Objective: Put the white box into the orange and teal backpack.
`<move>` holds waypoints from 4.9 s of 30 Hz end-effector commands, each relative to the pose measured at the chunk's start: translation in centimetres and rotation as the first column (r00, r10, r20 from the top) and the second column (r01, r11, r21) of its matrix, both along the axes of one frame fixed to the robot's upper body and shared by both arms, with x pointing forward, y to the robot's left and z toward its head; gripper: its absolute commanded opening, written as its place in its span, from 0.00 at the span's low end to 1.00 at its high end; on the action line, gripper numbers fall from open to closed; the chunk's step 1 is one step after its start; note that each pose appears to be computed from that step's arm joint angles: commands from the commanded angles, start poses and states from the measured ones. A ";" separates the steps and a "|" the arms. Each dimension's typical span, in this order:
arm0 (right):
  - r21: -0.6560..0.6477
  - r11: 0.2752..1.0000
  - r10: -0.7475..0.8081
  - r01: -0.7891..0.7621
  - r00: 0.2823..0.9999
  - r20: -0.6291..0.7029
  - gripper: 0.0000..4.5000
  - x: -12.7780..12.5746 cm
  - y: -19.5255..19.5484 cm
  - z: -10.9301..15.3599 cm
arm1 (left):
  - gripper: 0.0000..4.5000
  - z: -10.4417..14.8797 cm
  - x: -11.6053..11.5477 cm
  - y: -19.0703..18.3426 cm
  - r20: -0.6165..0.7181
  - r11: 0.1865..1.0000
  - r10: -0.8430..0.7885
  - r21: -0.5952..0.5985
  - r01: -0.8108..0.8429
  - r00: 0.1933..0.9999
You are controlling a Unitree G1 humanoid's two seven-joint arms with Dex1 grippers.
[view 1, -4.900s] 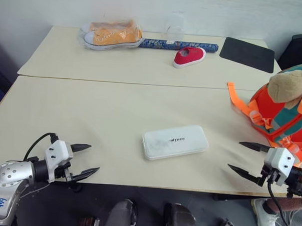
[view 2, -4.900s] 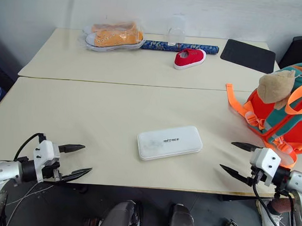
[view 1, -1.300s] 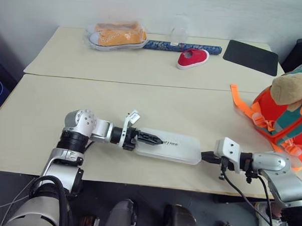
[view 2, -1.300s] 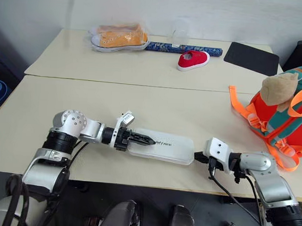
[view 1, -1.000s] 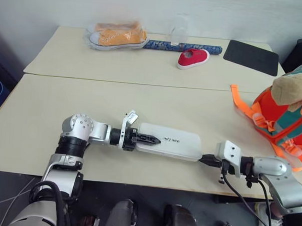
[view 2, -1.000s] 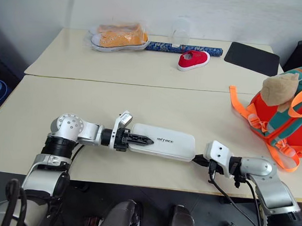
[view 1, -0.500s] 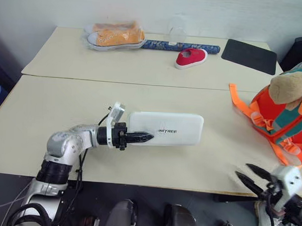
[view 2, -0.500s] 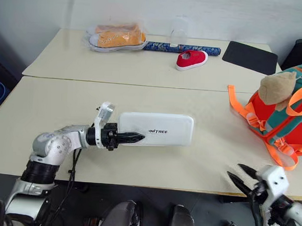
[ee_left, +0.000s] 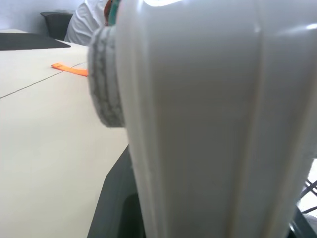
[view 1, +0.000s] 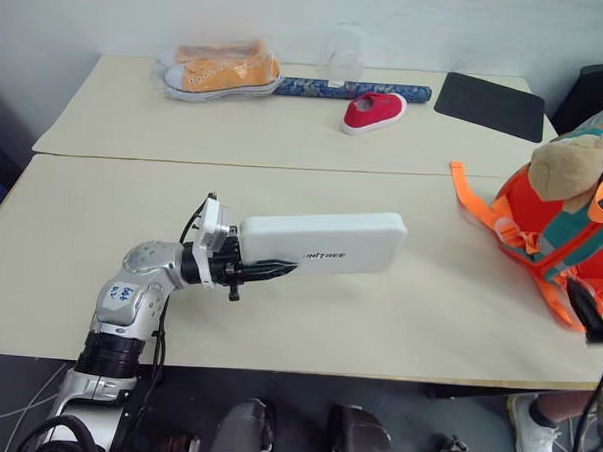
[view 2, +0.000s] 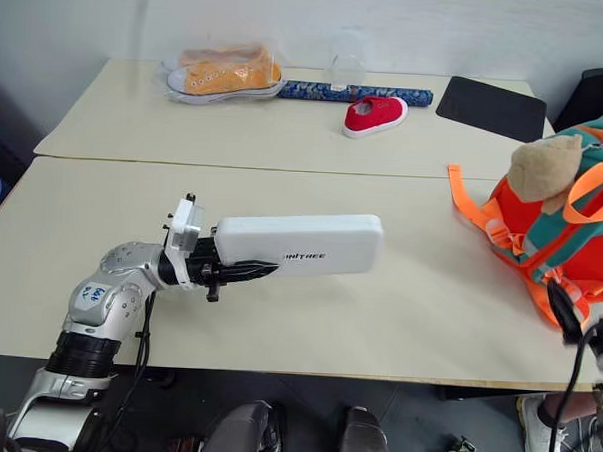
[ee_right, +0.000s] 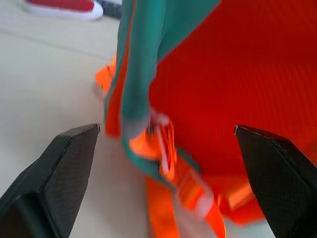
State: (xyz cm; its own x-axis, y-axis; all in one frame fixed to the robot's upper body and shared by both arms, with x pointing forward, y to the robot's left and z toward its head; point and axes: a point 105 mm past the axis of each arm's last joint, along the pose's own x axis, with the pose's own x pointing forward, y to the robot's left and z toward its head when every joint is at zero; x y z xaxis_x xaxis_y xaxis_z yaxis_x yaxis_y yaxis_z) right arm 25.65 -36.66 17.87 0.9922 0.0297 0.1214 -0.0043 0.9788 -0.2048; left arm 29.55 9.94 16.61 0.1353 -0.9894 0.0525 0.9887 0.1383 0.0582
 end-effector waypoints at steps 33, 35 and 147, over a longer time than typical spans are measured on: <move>0.256 0.168 0.974 -0.952 0.120 -0.192 0.01 -4.8 24.1 1.7 | 0.29 4.2 -1.5 9.8 -0.102 0.879 0.408 -0.225 -0.421 0.907; 0.265 0.222 0.959 -0.938 0.161 -0.234 0.01 -4.1 22.4 1.8 | 0.29 5.4 -1.7 9.0 -0.072 0.897 0.369 -0.234 -0.375 0.927; 0.261 0.499 0.866 -0.826 0.465 -0.185 0.00 -2.0 19.5 -0.3 | 0.05 -0.6 6.7 -2.2 0.112 0.973 0.059 0.217 -0.083 0.992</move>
